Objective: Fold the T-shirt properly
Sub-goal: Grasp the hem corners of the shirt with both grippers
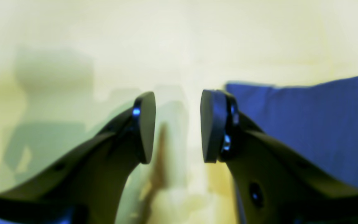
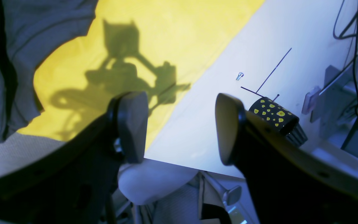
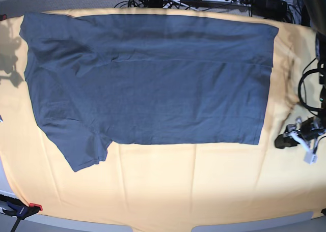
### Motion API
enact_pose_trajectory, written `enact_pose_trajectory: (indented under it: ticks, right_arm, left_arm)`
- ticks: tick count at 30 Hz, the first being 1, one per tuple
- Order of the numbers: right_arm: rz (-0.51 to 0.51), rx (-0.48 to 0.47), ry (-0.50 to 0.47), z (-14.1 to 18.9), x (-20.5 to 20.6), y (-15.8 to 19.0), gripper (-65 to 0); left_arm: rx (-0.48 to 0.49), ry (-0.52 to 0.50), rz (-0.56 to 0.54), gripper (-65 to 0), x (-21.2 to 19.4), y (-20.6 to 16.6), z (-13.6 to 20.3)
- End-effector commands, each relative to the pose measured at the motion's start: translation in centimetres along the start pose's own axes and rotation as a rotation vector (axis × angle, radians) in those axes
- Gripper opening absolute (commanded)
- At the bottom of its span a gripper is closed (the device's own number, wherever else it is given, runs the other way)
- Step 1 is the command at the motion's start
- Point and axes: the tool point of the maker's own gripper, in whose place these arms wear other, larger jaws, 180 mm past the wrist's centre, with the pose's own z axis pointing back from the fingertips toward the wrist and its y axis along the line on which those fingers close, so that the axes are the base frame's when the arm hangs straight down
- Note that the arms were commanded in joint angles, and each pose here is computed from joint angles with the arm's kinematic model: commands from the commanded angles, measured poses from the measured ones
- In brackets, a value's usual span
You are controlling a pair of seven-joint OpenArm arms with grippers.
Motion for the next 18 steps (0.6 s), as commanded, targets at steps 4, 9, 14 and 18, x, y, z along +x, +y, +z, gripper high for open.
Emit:
enact_pose_trajectory:
  ticks: [4, 9, 14, 18]
  right_arm:
    - [-0.017, -0.107, 0.029, 1.1, -0.6, -2.7, -28.4]
    - [-0.021, -0.104, 0.026, 1.1, -0.5, -2.6, -28.4]
    - [-0.021, -0.103, 0.013, 1.0, -0.3, -2.6, -28.4]
    - [-0.039, -0.112, -0.028, 0.6, 0.6, -2.4, -28.4]
  left_arm:
    - [-0.001, 0.019, -0.042, -39.6, 0.3, -1.7, -2.2]
    - [-0.07, 0.091, -0.018, -39.6, -3.7, -4.4, -4.8]
    - [-0.159, 0.173, 0.009, -39.6, -7.1, -7.1, -6.1]
    - [-0.169, 0.138, 0.045, -44.5, -6.1, -7.0, -5.7]
